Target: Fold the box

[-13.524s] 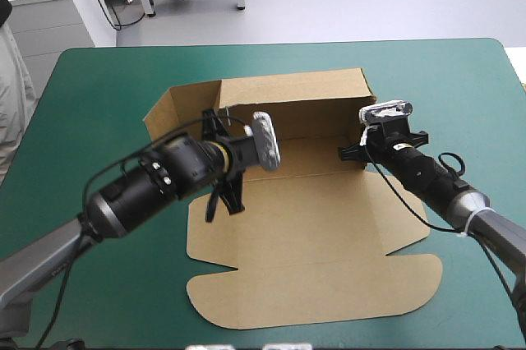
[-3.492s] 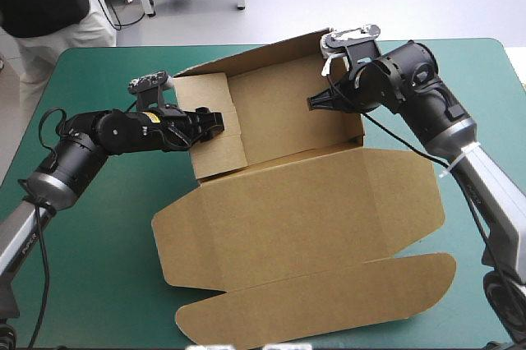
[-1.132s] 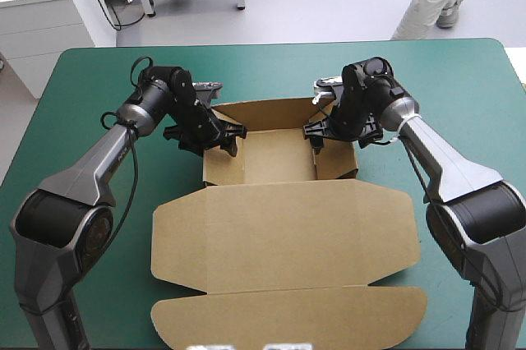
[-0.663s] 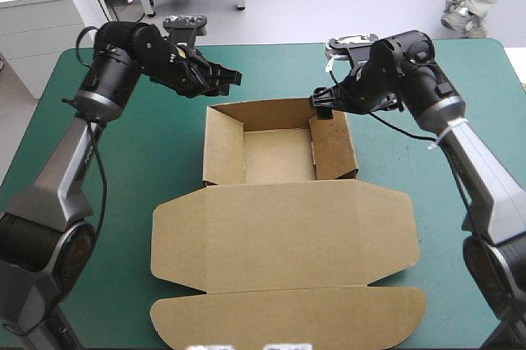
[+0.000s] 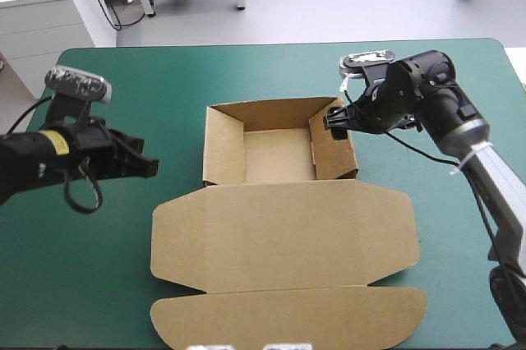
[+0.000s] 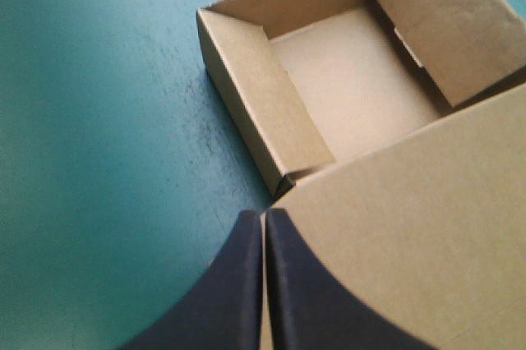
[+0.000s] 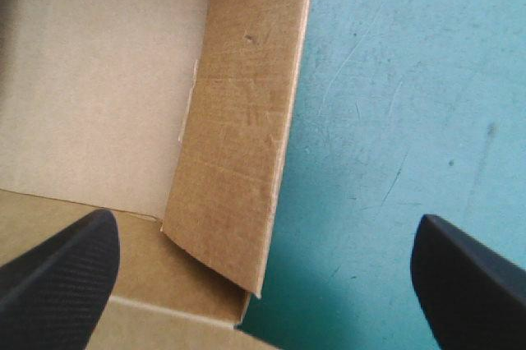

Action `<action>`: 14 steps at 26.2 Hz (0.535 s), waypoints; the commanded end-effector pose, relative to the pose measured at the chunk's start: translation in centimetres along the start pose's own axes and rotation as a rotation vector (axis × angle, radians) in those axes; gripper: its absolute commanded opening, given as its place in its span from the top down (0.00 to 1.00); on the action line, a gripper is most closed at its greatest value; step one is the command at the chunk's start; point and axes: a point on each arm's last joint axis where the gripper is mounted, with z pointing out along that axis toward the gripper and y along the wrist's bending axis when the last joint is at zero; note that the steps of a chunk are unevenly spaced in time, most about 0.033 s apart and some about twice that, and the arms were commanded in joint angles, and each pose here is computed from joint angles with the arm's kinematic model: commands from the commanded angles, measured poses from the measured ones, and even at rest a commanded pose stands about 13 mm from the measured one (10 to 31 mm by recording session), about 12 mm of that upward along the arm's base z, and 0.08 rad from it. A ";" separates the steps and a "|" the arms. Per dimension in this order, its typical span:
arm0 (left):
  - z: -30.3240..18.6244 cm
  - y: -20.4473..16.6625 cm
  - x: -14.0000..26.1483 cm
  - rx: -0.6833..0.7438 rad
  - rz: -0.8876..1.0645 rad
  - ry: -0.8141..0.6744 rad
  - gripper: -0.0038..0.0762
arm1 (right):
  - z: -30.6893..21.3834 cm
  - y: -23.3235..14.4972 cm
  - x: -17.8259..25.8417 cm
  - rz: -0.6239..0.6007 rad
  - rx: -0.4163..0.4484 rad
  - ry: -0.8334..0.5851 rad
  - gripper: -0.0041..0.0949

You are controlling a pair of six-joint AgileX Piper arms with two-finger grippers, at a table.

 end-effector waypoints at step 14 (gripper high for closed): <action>-1.7 -0.3 14.6 0.024 0.004 -0.104 0.96 | 9.3 0.5 -2.8 0.033 -0.028 0.105 0.07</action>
